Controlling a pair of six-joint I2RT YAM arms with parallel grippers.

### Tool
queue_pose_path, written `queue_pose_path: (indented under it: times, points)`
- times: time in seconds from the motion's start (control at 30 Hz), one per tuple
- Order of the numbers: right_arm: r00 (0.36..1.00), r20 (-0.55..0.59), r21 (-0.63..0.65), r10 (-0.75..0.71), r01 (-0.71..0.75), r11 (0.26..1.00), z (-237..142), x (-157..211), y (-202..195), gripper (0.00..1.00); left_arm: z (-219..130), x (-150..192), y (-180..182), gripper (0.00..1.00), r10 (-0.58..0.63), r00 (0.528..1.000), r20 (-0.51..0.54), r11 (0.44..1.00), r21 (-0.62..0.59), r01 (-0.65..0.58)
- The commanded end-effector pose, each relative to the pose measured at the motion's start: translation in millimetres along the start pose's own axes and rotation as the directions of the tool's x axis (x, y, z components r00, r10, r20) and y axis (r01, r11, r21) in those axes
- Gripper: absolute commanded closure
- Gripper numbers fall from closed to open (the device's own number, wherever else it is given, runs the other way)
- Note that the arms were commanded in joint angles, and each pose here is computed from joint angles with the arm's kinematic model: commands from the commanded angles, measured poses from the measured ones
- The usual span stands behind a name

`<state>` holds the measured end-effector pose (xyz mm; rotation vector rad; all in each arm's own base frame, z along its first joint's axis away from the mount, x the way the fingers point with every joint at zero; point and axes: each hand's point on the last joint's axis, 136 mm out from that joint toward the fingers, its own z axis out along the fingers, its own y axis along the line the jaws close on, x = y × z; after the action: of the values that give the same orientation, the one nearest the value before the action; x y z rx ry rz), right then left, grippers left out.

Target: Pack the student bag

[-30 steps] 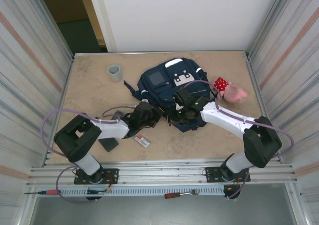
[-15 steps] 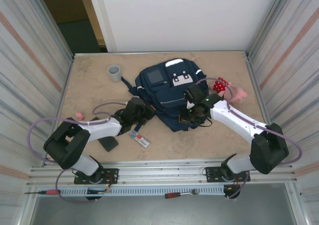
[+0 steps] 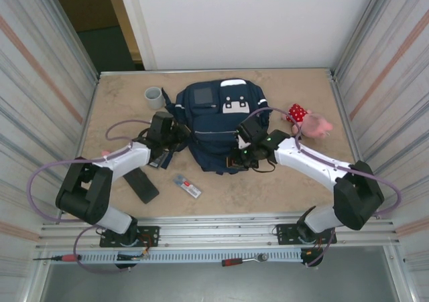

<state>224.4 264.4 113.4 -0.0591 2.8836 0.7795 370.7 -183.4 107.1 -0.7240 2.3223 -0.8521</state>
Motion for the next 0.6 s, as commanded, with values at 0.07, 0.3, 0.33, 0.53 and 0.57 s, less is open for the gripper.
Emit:
queue_pose_path:
  times: [0.07, 0.3, 0.33, 0.53, 0.57]
  points:
    - [1.0, 0.01, -0.061, 0.016, -0.015, 0.998, 2, -10, 25, 1.0, -36, 3, -10, 0.53, -0.003, 1.0, -0.002, 0.999, 0.037, 0.003]
    - [1.0, -0.025, -0.053, -0.011, 0.01, 0.999, 9, -7, 28, 1.0, -60, 75, -4, 0.48, -0.052, 0.996, -0.078, 0.998, 0.035, 0.055]
    - [0.999, -0.029, -0.052, -0.014, 0.013, 0.999, 10, -6, 27, 1.0, -56, 83, -4, 0.47, -0.069, 0.993, -0.097, 0.997, 0.039, 0.073]
    - [0.999, -0.033, -0.069, -0.034, 0.032, 0.997, 7, -4, 30, 1.0, -26, 115, -18, 0.46, -0.064, 0.981, -0.184, 0.996, 0.042, 0.073]
    - [0.999, -0.032, -0.074, -0.039, 0.037, 0.997, 5, -3, 31, 1.0, -22, 117, -22, 0.46, -0.068, 0.979, -0.193, 0.995, 0.052, 0.079]
